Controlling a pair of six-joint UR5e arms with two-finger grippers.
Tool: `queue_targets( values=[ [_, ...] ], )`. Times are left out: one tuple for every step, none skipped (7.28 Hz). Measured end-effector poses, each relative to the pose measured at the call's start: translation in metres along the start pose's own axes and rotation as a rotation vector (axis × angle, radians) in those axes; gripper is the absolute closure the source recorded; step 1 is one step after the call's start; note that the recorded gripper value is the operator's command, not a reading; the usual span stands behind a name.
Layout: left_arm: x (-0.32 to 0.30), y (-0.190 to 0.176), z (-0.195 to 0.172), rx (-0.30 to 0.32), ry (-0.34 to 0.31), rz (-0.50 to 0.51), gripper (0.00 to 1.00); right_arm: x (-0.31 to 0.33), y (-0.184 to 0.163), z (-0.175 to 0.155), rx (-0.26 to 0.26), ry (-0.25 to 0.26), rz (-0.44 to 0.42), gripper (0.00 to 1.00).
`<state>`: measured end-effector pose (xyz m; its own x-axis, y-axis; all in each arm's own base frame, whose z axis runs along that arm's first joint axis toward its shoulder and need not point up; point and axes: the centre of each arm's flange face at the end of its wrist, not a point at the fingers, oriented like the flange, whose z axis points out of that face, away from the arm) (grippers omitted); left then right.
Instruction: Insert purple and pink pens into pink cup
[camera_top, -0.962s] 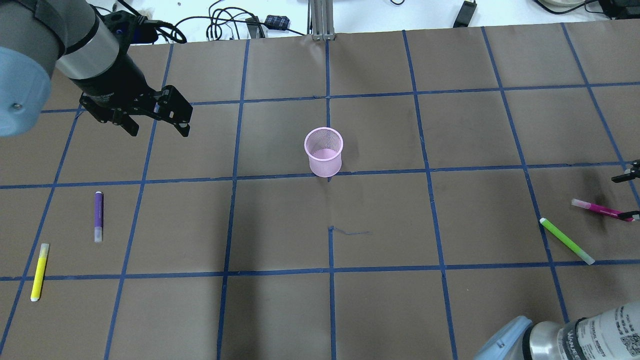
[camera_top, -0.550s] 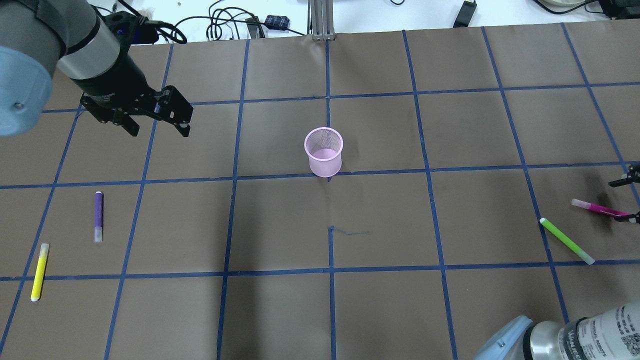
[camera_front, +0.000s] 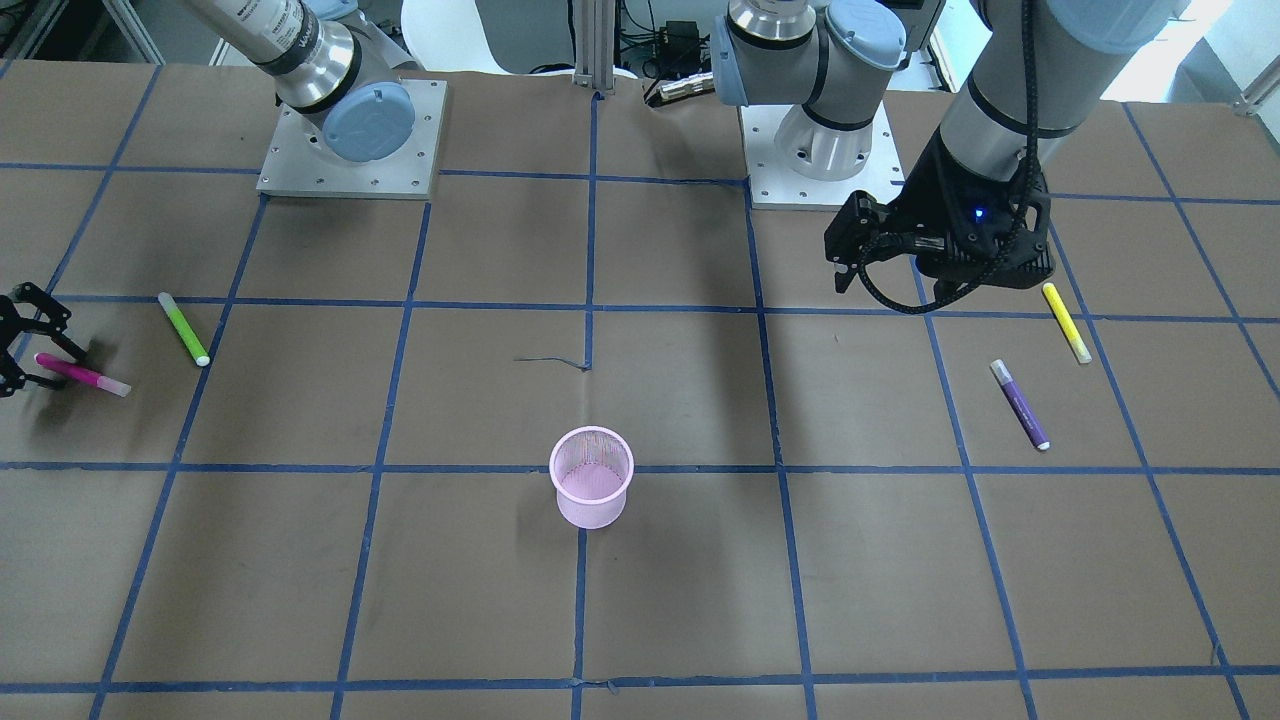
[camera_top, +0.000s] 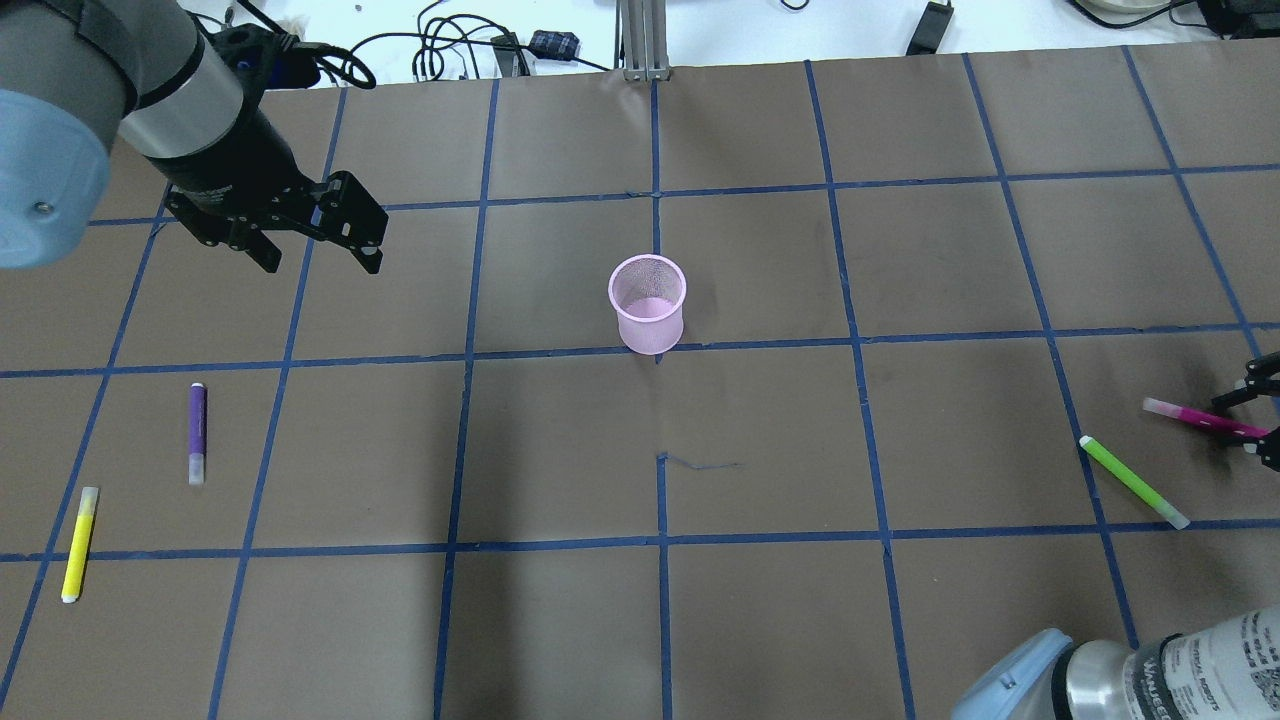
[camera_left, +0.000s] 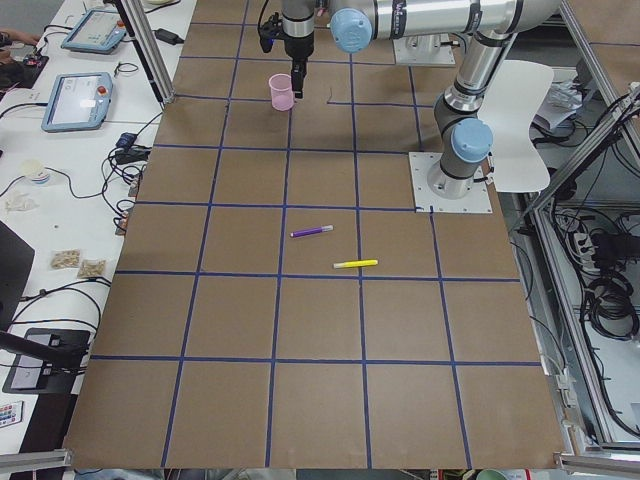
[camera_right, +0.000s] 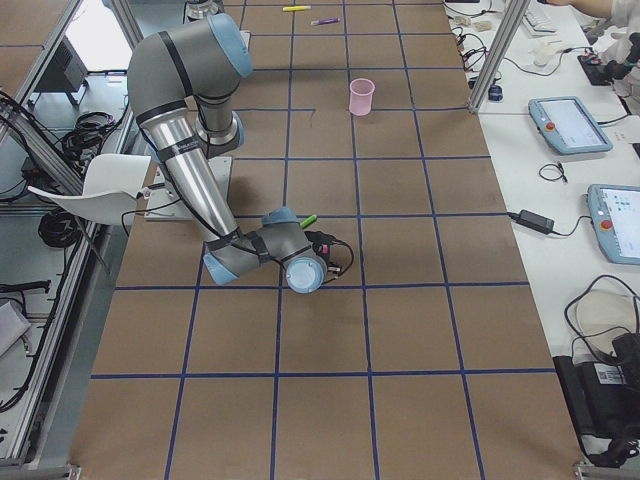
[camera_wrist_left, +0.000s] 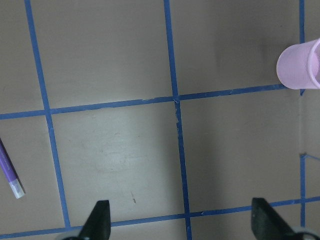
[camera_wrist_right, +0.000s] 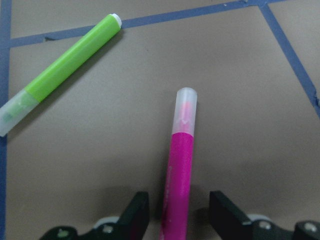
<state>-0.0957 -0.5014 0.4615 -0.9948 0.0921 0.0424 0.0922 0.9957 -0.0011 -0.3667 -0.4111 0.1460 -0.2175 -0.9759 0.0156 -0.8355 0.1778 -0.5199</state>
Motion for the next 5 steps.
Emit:
queue_targets(
  values=[
    [0.0004, 0.0004, -0.0011, 0.002, 0.000, 0.001, 0.00, 0.0001, -0.0003, -0.0015, -0.003, 0.003, 0.001, 0.75],
    [0.0007, 0.0001, -0.0006, 0.001, -0.001, 0.001, 0.00, 0.0003, -0.0009, -0.0032, -0.005, 0.006, 0.001, 0.76],
    [0.0008, -0.0003, 0.0003, -0.001, -0.001, 0.000, 0.00, 0.0005, -0.0012, -0.0046, -0.006, 0.007, 0.004, 0.80],
    [0.0010, -0.0003, 0.0000, 0.000, -0.002, -0.001, 0.00, 0.0007, -0.0018, -0.0059, -0.007, 0.007, 0.012, 0.83],
    [0.0012, -0.0002, -0.0004, 0.001, -0.002, -0.001, 0.00, 0.0010, -0.0034, -0.0086, -0.009, 0.012, 0.028, 0.85]
  ],
)
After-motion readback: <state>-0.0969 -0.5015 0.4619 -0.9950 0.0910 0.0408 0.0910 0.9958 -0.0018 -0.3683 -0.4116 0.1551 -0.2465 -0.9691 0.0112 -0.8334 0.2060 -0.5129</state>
